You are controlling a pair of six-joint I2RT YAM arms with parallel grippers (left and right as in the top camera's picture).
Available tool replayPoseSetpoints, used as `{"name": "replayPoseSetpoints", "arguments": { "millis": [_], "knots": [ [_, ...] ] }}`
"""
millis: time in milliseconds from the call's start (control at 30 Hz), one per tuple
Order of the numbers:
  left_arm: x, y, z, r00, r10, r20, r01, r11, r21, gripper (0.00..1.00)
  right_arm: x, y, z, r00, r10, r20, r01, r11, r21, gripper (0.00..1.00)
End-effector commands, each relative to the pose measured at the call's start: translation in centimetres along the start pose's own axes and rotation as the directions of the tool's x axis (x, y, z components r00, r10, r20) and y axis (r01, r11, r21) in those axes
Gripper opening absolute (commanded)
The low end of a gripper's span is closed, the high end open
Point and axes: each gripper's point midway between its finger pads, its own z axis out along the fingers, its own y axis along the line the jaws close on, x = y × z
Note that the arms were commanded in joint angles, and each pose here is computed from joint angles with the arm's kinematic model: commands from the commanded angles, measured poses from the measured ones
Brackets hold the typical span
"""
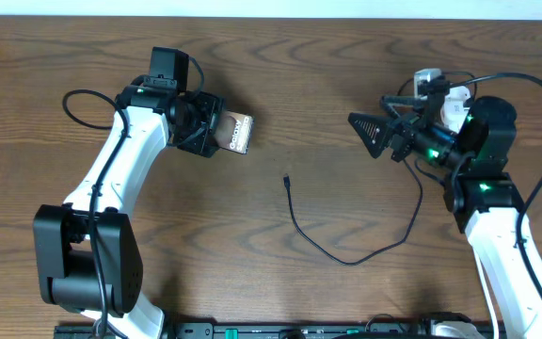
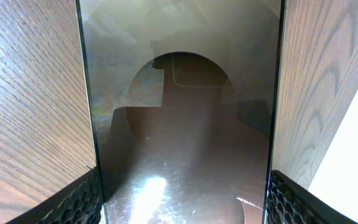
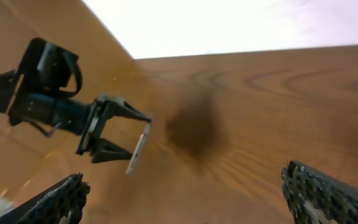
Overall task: Plug charger to phone and switch on socket
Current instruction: 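Move the right gripper from rest toward the phone's bottom edge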
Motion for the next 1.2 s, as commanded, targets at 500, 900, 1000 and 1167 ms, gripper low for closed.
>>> {"name": "replayPoseSetpoints", "arguments": {
  "millis": [500,900,1000,1167],
  "knots": [
    [4.5,-2.4,-2.1,0.971,-0.031,-0.238,0.054,0.994,0.091,0.4,3.2,-2.5,4.1,0.947,0.312,-0.078,-0.308,0.949,0.067,0.84],
    [4.4,-3.2,-0.6,0.997,0.045,-0.064,-0.039,0.994,0.103,0.36,5.4,0.8,9.1,0.935,0.347,-0.072,-0.338,0.934,0.115,0.84],
    [5.5,-3.2,-0.3,0.995,0.074,-0.064,-0.067,0.993,0.101,0.37,6.1,1.2,10.0,0.937,0.339,-0.088,-0.33,0.939,0.102,0.84],
    [6.5,-3.2,0.1,0.993,0.101,-0.054,-0.096,0.991,0.096,0.37,7.2,1.8,11.1,0.938,0.327,-0.118,-0.319,0.944,0.086,0.84]
  ]
}}
